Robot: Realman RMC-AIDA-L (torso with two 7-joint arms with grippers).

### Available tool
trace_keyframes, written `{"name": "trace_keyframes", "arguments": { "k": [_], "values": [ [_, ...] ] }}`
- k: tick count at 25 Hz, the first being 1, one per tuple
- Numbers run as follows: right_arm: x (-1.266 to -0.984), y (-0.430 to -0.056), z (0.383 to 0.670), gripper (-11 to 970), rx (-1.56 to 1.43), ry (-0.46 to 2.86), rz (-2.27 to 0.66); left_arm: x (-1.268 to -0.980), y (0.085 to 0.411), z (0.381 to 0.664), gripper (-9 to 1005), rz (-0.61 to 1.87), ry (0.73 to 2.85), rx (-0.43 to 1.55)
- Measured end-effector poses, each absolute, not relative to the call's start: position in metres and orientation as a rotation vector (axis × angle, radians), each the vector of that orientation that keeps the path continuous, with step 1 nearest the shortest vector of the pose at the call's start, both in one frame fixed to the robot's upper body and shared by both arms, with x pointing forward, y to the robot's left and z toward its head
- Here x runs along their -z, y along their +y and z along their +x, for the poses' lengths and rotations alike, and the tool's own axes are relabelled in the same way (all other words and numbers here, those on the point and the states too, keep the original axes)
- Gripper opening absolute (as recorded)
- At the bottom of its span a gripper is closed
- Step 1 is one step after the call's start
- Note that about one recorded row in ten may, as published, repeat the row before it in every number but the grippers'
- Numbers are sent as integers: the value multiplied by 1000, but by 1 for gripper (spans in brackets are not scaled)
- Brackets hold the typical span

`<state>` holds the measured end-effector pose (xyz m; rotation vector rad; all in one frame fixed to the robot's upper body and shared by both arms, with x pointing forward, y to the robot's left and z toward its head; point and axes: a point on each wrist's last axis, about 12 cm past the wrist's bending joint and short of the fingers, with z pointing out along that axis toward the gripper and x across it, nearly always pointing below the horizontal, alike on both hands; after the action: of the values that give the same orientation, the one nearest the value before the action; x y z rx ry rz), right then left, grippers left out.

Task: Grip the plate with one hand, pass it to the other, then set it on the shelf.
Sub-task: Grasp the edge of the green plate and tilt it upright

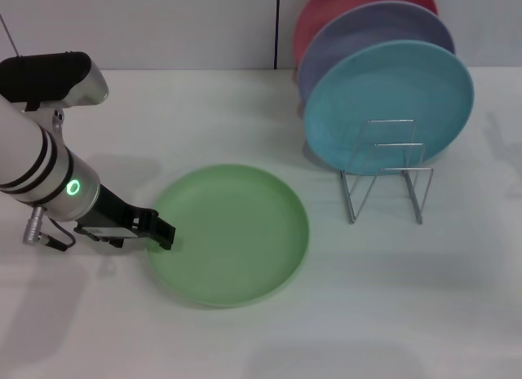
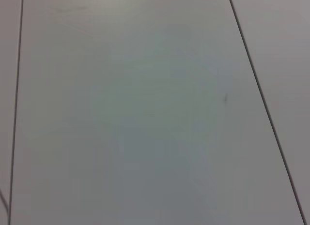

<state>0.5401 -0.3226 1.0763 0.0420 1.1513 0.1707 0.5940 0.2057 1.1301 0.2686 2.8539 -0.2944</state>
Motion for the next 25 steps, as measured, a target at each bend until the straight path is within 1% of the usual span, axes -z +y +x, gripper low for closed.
{"name": "trace_keyframes", "arguments": {
  "k": [10, 18, 24, 25],
  "values": [
    [-1076, -323, 540, 653, -174, 1151, 45, -1128, 201, 593, 766, 290, 2857, 279],
    [-1076, -323, 540, 653, -176, 1150, 46, -1128, 200, 592, 738, 294, 2858, 276],
    [-1076, -322, 540, 653, -180, 1152, 41, -1127, 198, 591, 563, 308, 2864, 268],
    [-1076, -322, 540, 653, -180, 1152, 39, -1127, 197, 591, 546, 311, 2863, 267]
  ]
}}
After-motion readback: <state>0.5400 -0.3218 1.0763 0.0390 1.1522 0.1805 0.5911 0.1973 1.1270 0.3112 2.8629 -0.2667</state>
